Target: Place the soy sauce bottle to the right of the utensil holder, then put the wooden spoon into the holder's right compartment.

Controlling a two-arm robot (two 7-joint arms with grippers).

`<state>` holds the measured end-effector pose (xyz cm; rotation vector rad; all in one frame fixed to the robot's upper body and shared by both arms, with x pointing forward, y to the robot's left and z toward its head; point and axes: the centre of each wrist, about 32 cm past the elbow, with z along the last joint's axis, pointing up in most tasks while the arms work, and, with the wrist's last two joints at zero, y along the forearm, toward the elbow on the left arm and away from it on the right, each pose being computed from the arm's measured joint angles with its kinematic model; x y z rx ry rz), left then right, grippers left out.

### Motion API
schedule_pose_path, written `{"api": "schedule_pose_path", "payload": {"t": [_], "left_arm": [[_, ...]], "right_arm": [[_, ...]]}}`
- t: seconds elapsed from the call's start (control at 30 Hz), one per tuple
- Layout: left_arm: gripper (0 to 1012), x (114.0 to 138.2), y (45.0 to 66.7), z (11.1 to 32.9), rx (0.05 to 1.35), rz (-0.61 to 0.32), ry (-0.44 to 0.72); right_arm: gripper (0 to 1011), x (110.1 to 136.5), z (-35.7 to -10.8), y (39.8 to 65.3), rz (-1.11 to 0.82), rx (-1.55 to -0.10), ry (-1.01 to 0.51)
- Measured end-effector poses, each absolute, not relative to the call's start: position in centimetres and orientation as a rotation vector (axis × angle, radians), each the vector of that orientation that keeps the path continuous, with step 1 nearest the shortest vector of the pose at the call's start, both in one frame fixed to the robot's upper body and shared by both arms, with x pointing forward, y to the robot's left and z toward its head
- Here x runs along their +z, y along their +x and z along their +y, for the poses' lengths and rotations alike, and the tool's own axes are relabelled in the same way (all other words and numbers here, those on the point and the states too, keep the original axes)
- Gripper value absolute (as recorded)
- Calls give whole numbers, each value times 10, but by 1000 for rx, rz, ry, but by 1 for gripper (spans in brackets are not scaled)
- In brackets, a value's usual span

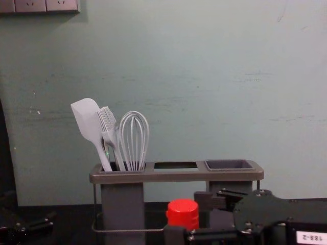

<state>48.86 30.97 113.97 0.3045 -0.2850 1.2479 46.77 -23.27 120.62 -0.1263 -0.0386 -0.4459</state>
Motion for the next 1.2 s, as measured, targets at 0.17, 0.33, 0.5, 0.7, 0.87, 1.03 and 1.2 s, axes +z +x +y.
{"api": "schedule_pose_path", "payload": {"t": [0.17, 0.33, 0.5, 0.7, 0.87, 1.03, 1.2], "left_arm": [[1005, 1140, 489, 310, 1248, -285, 304], [1005, 1140, 489, 310, 1248, -285, 304], [1005, 1140, 489, 310, 1248, -285, 304], [1005, 1140, 489, 310, 1248, -285, 304], [1005, 1140, 489, 310, 1248, -285, 304], [1005, 1140, 489, 310, 1248, -285, 304], [1005, 1140, 489, 310, 1248, -285, 304]], "right_arm": [[1004, 1204, -228, 471, -40, -454, -110], [1004, 1201, -225, 473, -39, -458, -95], [1004, 1201, -225, 473, -40, -459, -96], [1004, 1202, -225, 473, -41, -459, -98], [922, 1202, -226, 473, -42, -459, -99], [813, 1202, -226, 473, -42, -459, -100], [682, 1202, -226, 473, -42, -458, -100]]}}
